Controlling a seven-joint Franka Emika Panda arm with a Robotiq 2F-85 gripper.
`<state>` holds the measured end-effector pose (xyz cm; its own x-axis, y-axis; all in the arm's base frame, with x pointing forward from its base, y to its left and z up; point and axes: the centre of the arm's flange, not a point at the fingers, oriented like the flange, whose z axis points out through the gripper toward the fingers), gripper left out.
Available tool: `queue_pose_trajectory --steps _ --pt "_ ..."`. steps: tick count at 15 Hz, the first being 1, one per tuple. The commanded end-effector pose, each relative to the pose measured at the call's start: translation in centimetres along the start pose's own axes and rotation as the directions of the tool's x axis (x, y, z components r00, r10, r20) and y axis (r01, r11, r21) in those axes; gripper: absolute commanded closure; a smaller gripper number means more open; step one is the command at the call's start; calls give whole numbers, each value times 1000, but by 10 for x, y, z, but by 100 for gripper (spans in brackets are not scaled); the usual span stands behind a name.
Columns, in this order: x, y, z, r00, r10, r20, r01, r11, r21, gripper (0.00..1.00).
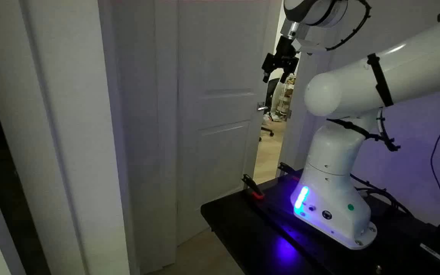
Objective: Close the door
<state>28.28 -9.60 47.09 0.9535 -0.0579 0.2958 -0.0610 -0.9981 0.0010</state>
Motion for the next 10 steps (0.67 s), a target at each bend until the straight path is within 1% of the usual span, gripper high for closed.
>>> queue_pose_trajectory --steps 1,4,6,9,10 --pt "-4 -2 8 1000 -2 22 1 1000 4 0" --pt "18 5 22 996 90 -20 -90 996 -26 0" --pt "40 10 33 985 165 -57 -169 984 -55 0" --pt "62 20 60 953 282 -114 -292 953 -84 0" --pt "69 22 71 936 326 -133 -340 936 -97 0"
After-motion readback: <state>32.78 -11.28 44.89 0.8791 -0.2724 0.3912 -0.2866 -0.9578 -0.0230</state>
